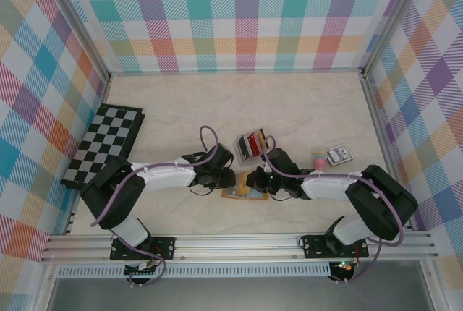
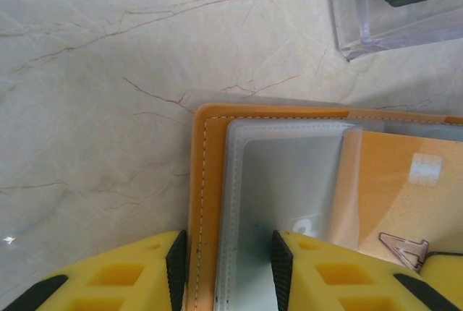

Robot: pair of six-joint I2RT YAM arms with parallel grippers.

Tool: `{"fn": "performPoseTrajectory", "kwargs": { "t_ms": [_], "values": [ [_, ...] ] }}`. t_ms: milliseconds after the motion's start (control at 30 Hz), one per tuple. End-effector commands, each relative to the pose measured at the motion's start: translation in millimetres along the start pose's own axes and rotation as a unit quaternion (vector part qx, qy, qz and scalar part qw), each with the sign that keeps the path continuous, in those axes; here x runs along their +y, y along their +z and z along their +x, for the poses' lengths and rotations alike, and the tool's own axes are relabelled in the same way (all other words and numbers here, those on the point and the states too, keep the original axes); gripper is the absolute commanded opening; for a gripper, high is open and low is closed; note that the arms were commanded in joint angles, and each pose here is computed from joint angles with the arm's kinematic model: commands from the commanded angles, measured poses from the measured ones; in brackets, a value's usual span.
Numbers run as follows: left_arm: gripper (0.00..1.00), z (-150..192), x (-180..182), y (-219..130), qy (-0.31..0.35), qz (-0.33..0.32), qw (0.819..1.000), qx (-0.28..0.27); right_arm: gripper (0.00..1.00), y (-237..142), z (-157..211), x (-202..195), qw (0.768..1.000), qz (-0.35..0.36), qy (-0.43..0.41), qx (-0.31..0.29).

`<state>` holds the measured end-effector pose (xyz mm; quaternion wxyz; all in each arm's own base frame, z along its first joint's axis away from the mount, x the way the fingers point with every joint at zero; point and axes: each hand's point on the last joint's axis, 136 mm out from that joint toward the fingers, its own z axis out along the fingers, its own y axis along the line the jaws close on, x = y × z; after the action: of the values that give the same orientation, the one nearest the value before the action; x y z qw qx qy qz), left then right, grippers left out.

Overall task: Put the credit cards into the card holder
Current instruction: Insert the credit card into the card slot.

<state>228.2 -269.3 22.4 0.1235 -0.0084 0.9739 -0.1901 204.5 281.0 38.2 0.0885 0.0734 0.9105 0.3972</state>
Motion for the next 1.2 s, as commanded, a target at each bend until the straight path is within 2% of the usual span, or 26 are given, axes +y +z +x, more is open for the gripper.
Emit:
{"fn": "performPoseTrajectory", "kwargs": {
  "t_ms": [0, 133, 333, 567, 767, 1067, 1167],
  "values": [
    [0.37, 13.4, -3.1, 10.6, 0.0, 0.016, 1.0, 0.026, 0.07, 8.3, 6.9, -3.5, 1.0, 0.006, -0.001, 0.02],
    [0.37, 12.6, -1.8, 8.0, -0.001, 0.014, 1.0, 0.022, 0.07, 9.1, 13.0, -4.4, 0.999, 0.012, 0.004, 0.039],
    [0.37, 11.0, 2.8, 6.2, -0.005, 0.008, 1.0, 0.012, 0.07, -8.1, 18.6, -25.7, 0.998, 0.048, 0.021, 0.025],
    [0.36, 10.8, -1.9, 9.6, -0.004, 0.016, 1.0, 0.015, 0.07, 3.6, 20.0, -15.7, 0.998, 0.026, 0.017, 0.048],
    [0.36, 12.2, 0.4, 9.0, -0.003, 0.014, 1.0, 0.017, 0.08, 15.8, 8.6, -3.3, 0.999, 0.014, 0.0, 0.043],
    [0.35, 13.2, 3.2, 8.9, -0.004, 0.01, 1.0, 0.016, 0.15, 14.3, 7.1, -8.0, 0.999, 0.034, -0.002, 0.041],
    [0.35, 12.8, 3.4, 9.2, -0.003, 0.009, 1.0, 0.015, 0.21, 6.2, 8.7, -11.5, 0.998, 0.044, -0.003, 0.036]
  ]
}}
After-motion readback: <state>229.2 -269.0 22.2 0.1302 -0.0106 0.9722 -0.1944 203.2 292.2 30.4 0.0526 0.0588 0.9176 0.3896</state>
